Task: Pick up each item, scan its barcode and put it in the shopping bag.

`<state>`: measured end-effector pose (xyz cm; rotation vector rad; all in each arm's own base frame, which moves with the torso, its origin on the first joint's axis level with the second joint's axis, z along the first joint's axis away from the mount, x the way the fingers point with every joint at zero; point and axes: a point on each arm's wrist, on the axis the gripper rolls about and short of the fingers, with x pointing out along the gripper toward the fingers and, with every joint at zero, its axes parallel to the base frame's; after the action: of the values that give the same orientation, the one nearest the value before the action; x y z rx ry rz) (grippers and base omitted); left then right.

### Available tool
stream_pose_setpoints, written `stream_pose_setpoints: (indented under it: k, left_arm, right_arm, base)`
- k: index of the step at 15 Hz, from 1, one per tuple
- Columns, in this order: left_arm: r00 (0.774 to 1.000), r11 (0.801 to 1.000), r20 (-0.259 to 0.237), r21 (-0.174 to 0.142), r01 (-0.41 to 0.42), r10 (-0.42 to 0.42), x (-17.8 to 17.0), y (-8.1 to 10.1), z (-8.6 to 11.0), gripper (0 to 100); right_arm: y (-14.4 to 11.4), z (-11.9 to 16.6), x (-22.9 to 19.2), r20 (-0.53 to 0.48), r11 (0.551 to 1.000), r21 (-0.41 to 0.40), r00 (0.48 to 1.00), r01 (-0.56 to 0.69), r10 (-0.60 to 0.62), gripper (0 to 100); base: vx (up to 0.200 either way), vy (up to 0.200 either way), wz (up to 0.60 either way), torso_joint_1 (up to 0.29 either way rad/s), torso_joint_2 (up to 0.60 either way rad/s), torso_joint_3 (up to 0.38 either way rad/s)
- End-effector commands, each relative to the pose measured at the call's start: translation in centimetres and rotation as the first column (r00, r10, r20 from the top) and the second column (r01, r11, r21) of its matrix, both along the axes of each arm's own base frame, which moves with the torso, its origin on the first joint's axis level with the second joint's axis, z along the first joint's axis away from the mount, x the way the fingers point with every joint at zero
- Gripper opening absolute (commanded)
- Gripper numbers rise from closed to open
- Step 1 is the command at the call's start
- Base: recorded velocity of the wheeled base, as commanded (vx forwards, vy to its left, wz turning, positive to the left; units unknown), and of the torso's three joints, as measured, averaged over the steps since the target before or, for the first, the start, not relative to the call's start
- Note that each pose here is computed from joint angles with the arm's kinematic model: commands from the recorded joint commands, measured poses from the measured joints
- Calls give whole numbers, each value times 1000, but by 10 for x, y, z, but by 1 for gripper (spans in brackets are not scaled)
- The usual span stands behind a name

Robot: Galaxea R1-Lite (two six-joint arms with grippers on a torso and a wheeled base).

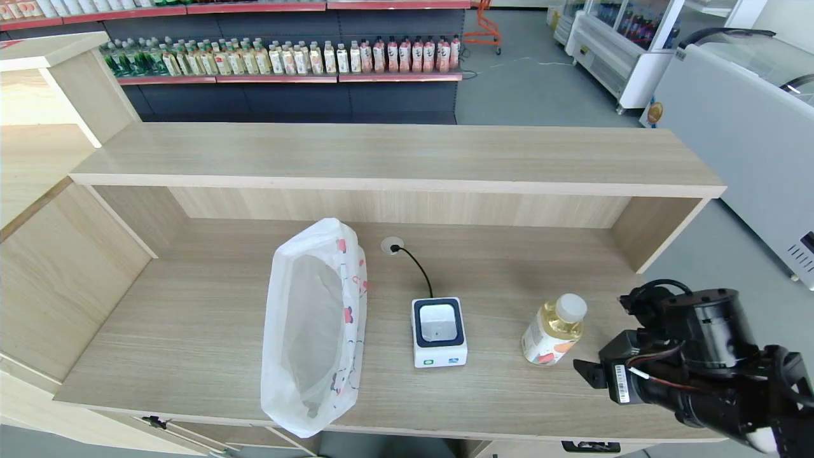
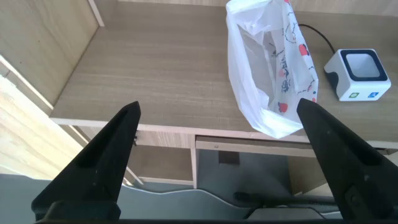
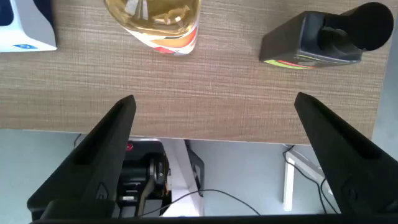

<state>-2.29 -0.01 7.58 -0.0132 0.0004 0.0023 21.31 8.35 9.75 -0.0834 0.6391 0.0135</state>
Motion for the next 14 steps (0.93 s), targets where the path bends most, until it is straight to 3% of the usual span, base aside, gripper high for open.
stream_pose_setpoints:
  k: [1, 6, 12, 14]
  left_arm:
    - [1000, 1000, 0, -1, -1, 1, 0, 0, 0, 100]
    - [1000, 1000, 0, -1, 1, -1, 0, 0, 0, 100]
    - [1000, 1000, 0, -1, -1, 1, 0, 0, 0, 100]
    - [1000, 1000, 0, -1, -1, 1, 0, 0, 0, 100]
  right_arm:
    - [17, -34, 12, -79, 998, -60, 997, -24, 19, 100]
    - [47, -56, 38, 17, 996, -86, 999, -31, 32, 100]
    - [55, -59, 55, 97, 995, -86, 994, -46, 54, 100]
    - [59, -63, 62, 138, 989, -125, 986, -79, 97, 100]
  base:
    - [0, 0, 0, 0, 0, 0]
    - [0, 0, 0, 0, 0, 0]
    - [0, 0, 0, 0, 0, 0]
    - [0, 0, 0, 0, 0, 0]
